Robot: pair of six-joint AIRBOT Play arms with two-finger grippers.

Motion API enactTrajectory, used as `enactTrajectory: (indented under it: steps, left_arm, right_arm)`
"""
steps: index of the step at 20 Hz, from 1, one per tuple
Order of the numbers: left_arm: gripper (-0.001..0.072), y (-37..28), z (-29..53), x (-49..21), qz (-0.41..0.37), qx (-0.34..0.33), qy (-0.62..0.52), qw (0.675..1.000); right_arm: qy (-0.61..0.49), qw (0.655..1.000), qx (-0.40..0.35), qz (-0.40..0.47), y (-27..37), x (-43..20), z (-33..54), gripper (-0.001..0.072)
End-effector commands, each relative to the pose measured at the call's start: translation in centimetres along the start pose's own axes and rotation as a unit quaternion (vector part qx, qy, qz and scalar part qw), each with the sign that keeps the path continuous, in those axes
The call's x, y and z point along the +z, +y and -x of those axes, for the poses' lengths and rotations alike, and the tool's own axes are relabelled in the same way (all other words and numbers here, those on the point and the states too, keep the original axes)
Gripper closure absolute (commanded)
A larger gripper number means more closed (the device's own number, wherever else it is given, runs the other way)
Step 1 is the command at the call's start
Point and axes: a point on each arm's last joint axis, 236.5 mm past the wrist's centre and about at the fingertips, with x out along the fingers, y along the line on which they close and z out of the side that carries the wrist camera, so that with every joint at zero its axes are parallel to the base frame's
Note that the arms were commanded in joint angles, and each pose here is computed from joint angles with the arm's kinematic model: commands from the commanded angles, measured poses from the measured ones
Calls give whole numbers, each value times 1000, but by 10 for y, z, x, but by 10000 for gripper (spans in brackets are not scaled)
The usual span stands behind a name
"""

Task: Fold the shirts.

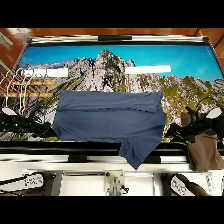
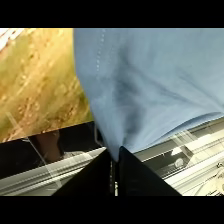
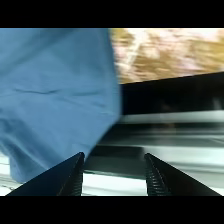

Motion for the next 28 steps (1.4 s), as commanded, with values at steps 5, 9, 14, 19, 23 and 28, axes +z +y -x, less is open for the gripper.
enactTrajectory:
  steps: [5, 9, 14, 19, 23, 28]
  left_arm:
    - [665, 1, 0, 2, 0, 2, -5, 1000]
    - [666, 0, 0, 1, 0, 1, -2, 1000]
    - [666, 0, 0, 1, 0, 1, -2, 1000]
    - [666, 1, 1, 2, 0, 2, -5, 1000]
    - [666, -12, 12, 7, -57, -17, -6, 998]
    - [667, -40, 73, 73, -102, -4, -107, 989]
  right_arm:
    - [24, 999, 39, -12, 11, -39, -54, 209]
    - [7, 1000, 14, 19, 22, -35, -72, 209]
    - [-21, 1000, 5, 21, 32, -23, -79, 211]
    - [1, 1000, -6, 28, 39, -34, -88, 621]
    - [-4, 998, -2, 65, 51, -27, -69, 651]
    - [-126, 986, 8, 109, 103, 48, 10, 651]
